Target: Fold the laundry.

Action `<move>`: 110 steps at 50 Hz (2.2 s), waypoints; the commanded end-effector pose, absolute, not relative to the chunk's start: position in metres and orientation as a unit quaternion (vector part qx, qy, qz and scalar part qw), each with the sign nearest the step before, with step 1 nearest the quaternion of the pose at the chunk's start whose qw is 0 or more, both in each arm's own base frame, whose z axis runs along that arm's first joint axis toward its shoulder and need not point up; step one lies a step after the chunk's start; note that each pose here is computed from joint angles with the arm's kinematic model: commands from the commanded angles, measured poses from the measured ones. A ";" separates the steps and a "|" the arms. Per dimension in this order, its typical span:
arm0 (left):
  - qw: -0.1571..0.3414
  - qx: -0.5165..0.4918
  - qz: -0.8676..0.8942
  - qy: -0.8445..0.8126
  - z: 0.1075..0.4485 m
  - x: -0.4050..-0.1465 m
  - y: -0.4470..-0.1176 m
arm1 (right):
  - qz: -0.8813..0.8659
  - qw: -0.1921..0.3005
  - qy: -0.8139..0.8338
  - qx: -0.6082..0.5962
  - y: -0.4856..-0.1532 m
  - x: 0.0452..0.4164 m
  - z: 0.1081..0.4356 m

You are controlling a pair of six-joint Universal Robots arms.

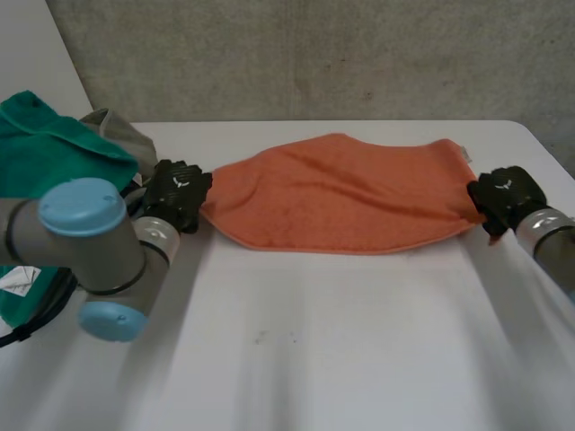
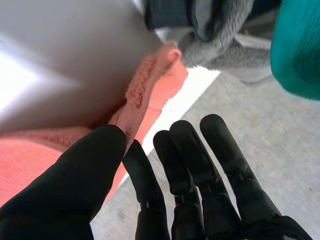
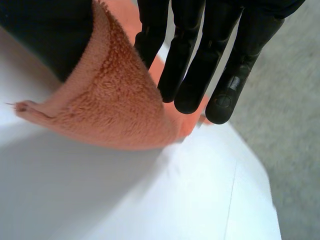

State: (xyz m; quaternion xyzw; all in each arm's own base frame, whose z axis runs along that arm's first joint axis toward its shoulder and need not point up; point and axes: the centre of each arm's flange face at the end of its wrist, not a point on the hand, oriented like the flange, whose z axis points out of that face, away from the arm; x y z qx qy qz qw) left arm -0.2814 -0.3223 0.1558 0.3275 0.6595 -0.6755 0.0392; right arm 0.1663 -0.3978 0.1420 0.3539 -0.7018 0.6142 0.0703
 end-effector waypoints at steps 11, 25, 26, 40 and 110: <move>0.097 0.446 -0.505 0.733 0.229 -0.216 -0.203 | 0.416 0.127 -0.774 0.461 -0.284 0.111 0.261; 0.135 0.477 -0.500 0.710 0.175 -0.260 -0.292 | 0.344 0.144 -0.793 0.482 -0.322 0.124 0.193; 0.141 0.473 -0.513 0.702 0.180 -0.266 -0.300 | 0.359 0.157 -0.786 0.477 -0.329 0.127 0.198; 0.209 0.172 -0.902 0.336 0.403 -0.300 -0.383 | 0.842 0.242 -0.431 0.215 -0.421 0.160 0.391; 0.168 0.463 -0.545 0.678 0.153 -0.279 -0.284 | 0.427 0.195 -0.757 0.454 -0.350 0.104 0.158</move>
